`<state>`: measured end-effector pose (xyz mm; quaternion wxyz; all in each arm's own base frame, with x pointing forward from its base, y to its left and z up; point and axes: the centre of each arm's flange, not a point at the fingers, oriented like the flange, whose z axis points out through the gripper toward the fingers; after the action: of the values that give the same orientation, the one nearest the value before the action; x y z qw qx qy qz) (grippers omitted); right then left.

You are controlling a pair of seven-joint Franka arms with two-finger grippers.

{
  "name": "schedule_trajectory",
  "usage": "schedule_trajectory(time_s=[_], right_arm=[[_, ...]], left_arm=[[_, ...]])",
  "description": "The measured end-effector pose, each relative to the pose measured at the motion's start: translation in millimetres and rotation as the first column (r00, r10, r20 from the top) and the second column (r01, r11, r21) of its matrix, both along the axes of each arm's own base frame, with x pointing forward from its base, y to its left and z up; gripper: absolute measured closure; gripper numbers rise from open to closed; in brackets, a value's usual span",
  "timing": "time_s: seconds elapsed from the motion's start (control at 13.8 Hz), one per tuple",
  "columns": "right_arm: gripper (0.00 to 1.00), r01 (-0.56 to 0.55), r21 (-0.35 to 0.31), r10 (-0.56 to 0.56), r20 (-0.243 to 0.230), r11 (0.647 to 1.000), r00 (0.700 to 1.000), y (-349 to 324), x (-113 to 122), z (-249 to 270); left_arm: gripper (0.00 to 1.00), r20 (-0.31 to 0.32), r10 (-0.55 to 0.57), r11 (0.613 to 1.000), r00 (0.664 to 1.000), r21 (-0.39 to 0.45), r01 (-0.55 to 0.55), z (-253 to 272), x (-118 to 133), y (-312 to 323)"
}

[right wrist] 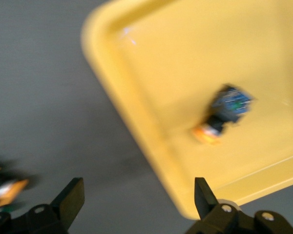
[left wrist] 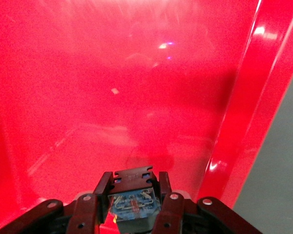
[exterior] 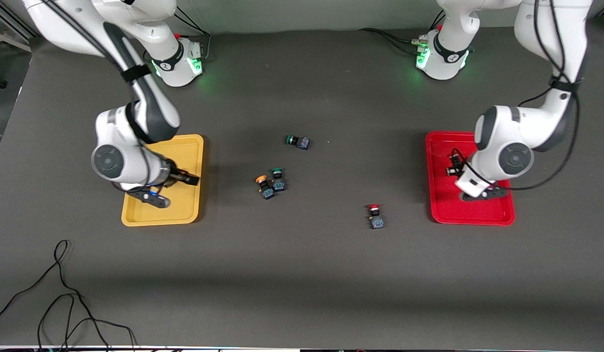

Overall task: Place red and yellow buttons in trays
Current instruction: 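Grasp another orange button with the right gripper while the left gripper grasps red, then place the red button in the red tray while the right gripper lifts orange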

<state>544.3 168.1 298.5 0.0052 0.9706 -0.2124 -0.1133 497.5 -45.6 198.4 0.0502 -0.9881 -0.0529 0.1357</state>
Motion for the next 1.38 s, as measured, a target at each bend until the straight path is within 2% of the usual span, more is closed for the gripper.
schedule_trajectory(time_s=[0.07, 0.22, 0.44, 0.58, 0.73, 0.87, 1.02, 1.16, 1.31, 1.38], right_arm=[[0.00, 0.004, 0.012, -0.004, 0.025, 1.000, 1.000, 27, 1, 11], [0.00, 0.017, 0.046, -0.020, 0.064, 0.999, 0.998, 69, 0, 12], [0.00, 0.037, 0.076, -0.043, 0.075, 0.996, 0.996, 105, -6, -29], [0.00, -0.020, 0.069, 0.013, 0.100, 0.997, 0.995, 128, -13, -60], [0.00, -0.102, 0.054, 0.094, 0.134, 0.993, 0.987, 151, -19, -85], [0.00, -0.160, 0.066, 0.149, 0.144, 0.985, 0.978, 172, -18, -101], [0.00, -0.183, 0.077, 0.170, 0.148, 0.980, 0.974, 182, -12, -112], [0.00, -0.207, 0.067, 0.195, 0.148, 0.976, 0.969, 185, -12, -122], [0.00, -0.222, 0.066, 0.211, 0.151, 0.973, 0.966, 187, -12, -127], [0.02, -0.224, 0.066, 0.212, 0.150, 0.972, 0.966, 188, -13, -129]], left_arm=[[0.52, -0.003, -0.006, 1.000, 1.000, -0.002, 0.006, -3, -4, -3], [0.31, 0.015, -0.010, 1.000, 1.000, -0.003, 0.010, 11, 4, -6], [0.01, 0.022, -0.015, 1.000, 1.000, -0.010, 0.016, 71, 43, -33], [0.00, 0.053, 0.015, 0.999, 0.998, -0.043, -0.012, 113, 76, -81], [0.00, 0.094, 0.059, 0.997, 0.994, -0.055, -0.054, 124, 103, -137], [0.00, 0.099, 0.116, 0.992, 0.988, -0.069, -0.109, 93, 120, -187], [0.00, 0.131, 0.141, 0.986, 0.981, -0.104, -0.128, 42, 126, -225], [0.01, 0.164, 0.161, 0.981, 0.973, -0.135, -0.139, 3, 131, -236], [0.03, 0.184, 0.173, 0.978, 0.967, -0.147, -0.147, -13, 136, -234], [0.14, 0.190, 0.174, 0.978, 0.966, -0.152, -0.147, -17, 136, -235]])
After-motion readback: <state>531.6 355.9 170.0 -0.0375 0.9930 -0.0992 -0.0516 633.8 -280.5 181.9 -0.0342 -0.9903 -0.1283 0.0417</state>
